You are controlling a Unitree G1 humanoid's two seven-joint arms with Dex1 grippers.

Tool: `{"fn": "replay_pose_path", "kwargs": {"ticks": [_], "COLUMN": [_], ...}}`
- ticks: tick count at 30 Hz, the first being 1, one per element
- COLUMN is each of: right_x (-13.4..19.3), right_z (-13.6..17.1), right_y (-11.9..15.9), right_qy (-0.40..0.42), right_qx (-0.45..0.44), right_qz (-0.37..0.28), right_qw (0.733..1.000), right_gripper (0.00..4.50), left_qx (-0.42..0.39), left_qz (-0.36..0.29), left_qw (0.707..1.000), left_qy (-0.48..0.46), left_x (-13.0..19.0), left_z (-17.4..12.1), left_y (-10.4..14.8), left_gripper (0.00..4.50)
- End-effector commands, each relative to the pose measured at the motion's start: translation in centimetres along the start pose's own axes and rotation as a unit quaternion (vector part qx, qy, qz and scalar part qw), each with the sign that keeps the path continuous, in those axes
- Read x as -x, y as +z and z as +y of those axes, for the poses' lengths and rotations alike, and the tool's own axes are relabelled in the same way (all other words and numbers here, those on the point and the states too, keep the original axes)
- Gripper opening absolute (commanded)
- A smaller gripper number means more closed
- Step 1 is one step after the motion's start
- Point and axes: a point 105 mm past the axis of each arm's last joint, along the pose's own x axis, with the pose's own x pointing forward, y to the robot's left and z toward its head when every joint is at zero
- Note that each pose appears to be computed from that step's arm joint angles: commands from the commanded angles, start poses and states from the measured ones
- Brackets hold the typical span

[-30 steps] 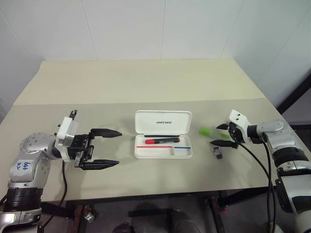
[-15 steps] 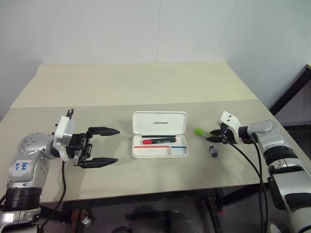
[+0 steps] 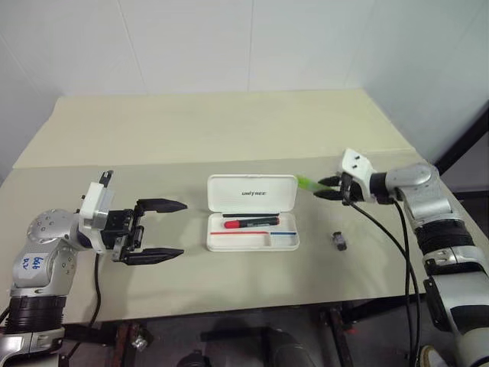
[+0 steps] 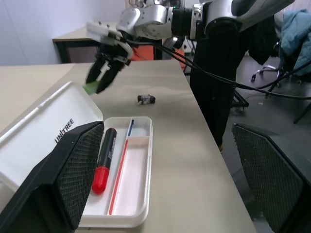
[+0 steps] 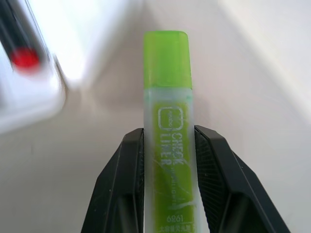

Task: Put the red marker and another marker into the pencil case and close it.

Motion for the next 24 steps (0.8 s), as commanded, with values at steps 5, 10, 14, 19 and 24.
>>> {"fn": "replay_pose_path", "kwargs": {"ticks": [5, 10, 14, 19, 24], "right_x": [2.8, 3.7, 3.8, 4.2, 4.2], "right_z": [-1.0, -1.6, -1.8, -0.7, 3.7], "right_y": [4.4, 6.6, 8.3, 11.0, 11.2], "right_qy": [-0.066, -0.09, -0.101, -0.084, 0.031], "right_qx": [0.064, 0.092, 0.1, 0.092, 0.049], "right_qz": [-0.041, -0.065, -0.088, -0.136, -0.129], "right_qw": [0.995, 0.99, 0.986, 0.983, 0.99], "right_gripper": [1.09, 1.09, 1.09, 1.09, 1.09], "left_qx": [-0.024, -0.025, -0.026, -0.026, -0.022], "left_qz": [-0.011, -0.018, -0.021, -0.028, -0.028], "left_qw": [1.0, 1.0, 0.999, 0.999, 0.999], "left_qy": [0.003, -0.005, -0.012, -0.019, -0.022], "left_x": [0.3, -0.4, -0.9, -1.2, -1.2], "left_z": [0.4, 0.6, 0.9, 1.0, 0.9], "left_y": [0.4, 0.1, -0.1, -0.2, -0.4], "left_gripper": [4.5, 4.5, 4.5, 4.5, 4.5]}}
